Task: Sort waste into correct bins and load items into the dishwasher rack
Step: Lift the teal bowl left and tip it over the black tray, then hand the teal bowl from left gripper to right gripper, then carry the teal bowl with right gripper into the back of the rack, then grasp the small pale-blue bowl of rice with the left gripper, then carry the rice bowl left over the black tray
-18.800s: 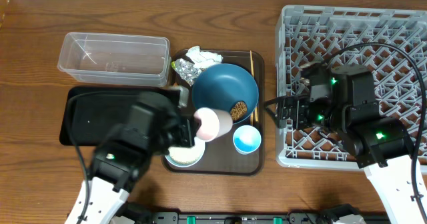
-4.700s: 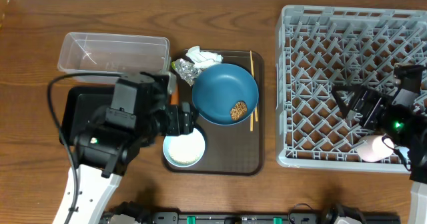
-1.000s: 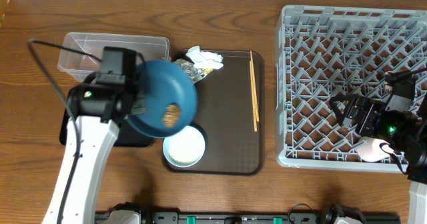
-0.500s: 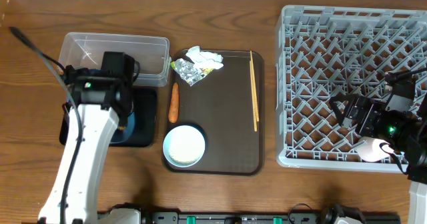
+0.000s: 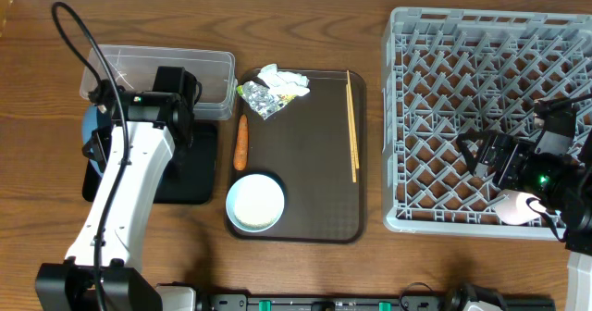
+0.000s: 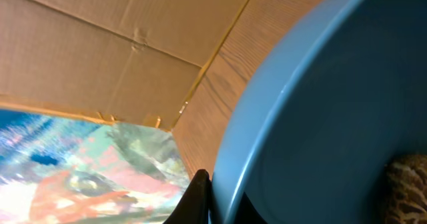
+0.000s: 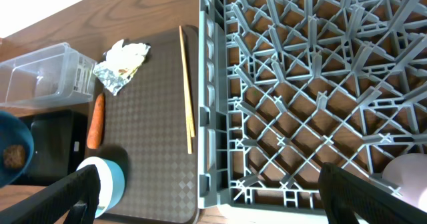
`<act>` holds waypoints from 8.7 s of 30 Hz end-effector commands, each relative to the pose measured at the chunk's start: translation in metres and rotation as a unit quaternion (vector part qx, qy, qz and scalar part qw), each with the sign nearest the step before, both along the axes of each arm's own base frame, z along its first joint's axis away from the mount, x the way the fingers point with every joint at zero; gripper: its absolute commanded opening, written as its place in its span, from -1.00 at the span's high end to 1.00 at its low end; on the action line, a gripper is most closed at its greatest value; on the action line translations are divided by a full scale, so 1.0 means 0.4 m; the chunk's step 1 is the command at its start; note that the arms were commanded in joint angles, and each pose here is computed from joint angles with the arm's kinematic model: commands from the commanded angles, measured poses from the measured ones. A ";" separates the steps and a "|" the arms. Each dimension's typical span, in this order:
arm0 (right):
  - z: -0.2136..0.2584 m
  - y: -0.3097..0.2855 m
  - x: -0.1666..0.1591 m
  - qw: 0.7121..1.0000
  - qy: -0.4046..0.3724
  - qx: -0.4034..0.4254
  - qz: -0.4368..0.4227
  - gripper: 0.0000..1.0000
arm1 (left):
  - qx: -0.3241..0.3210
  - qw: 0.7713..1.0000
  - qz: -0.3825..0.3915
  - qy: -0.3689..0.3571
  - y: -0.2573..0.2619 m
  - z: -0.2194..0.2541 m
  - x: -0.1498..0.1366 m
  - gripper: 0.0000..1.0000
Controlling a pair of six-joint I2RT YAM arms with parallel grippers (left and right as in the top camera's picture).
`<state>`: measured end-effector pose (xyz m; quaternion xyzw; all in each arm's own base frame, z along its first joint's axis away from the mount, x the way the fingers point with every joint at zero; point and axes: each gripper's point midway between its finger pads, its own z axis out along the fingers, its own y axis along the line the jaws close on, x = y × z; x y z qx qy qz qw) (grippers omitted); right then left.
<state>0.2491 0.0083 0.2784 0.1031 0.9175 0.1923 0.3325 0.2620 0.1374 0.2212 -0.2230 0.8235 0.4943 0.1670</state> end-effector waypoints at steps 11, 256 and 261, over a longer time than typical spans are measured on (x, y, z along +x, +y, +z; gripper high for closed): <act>0.008 0.003 0.003 1.000 -0.007 -0.006 0.008 -0.93 | 0.080 0.995 -0.054 0.024 -0.030 0.070 0.019 0.88; -0.140 0.266 0.161 0.992 0.063 -0.056 0.091 -0.98 | -0.495 0.738 -0.399 0.224 -0.723 -0.420 -0.220 -0.24; -0.140 0.266 0.160 0.992 0.063 -0.056 0.091 -0.98 | -0.492 0.737 -0.388 0.254 -0.728 -0.469 -0.231 -0.01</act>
